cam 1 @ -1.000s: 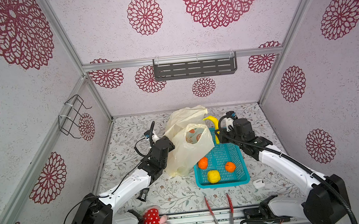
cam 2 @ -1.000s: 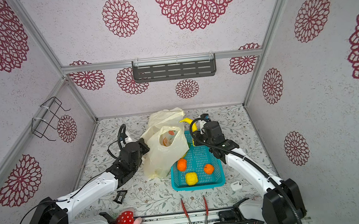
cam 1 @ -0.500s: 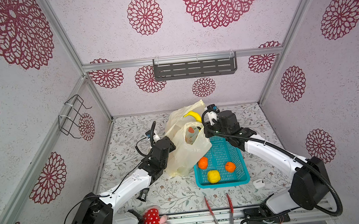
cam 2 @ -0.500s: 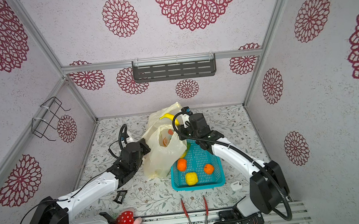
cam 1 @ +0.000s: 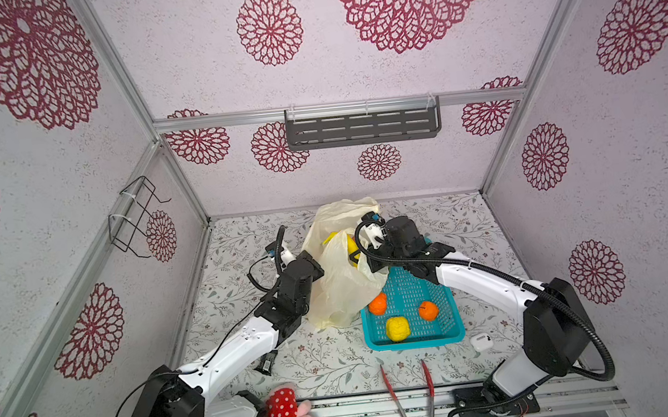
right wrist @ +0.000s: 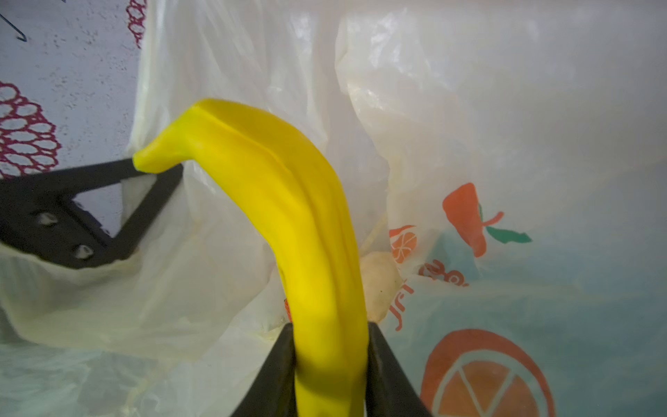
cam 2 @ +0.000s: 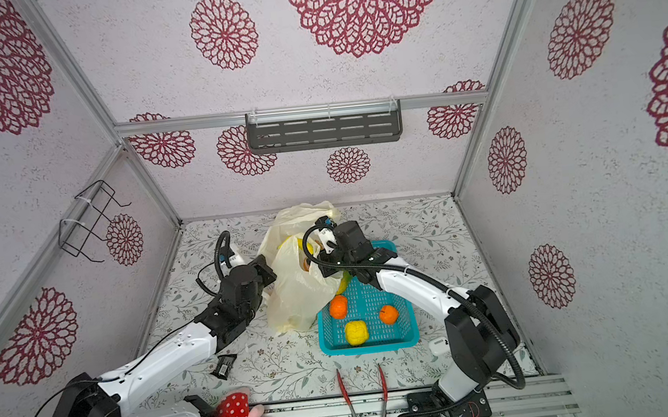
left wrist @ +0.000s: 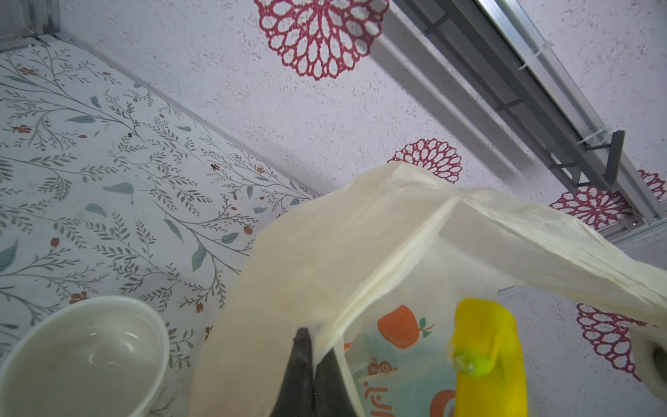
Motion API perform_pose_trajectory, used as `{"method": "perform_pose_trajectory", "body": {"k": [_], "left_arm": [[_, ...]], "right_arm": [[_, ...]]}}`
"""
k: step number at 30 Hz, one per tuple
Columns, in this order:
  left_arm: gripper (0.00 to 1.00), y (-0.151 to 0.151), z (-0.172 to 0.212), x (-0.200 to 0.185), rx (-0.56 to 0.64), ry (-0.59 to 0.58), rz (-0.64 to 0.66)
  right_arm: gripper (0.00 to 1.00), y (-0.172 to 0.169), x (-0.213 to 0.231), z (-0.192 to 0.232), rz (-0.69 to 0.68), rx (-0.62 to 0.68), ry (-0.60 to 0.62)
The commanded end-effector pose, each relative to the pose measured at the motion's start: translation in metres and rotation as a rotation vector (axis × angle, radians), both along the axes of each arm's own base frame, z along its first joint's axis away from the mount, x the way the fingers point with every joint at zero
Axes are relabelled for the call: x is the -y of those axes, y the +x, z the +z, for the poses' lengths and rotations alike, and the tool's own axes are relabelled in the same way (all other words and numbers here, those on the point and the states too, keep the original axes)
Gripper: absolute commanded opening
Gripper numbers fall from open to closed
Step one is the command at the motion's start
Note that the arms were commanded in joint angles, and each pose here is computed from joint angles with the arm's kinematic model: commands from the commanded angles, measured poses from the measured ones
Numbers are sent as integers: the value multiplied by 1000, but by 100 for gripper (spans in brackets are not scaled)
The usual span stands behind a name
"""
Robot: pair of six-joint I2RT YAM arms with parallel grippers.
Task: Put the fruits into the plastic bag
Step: 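Carry the yellow banana into the bag and open the right gripper, then withdraw the right gripper from the bag back over the basket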
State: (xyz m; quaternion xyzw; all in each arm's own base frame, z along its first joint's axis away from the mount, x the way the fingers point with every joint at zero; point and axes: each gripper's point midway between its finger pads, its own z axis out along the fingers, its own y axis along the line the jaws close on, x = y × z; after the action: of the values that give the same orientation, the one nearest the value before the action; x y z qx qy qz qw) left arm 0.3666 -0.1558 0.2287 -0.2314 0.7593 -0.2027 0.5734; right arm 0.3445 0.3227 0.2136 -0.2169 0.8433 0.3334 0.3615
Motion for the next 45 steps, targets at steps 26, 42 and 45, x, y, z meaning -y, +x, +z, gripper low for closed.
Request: {"method": "perform_pose_trajectory", "body": {"k": [26, 42, 45], "left_arm": [[0, -4, 2, -13, 4, 16, 49], [0, -3, -1, -14, -1, 23, 53], [0, -2, -2, -13, -3, 25, 51]], "right_arm": [[82, 8, 43, 83, -119, 230, 3], [82, -12, 163, -2, -458, 60, -97], [81, -31, 149, -36, -330, -19, -114]]}}
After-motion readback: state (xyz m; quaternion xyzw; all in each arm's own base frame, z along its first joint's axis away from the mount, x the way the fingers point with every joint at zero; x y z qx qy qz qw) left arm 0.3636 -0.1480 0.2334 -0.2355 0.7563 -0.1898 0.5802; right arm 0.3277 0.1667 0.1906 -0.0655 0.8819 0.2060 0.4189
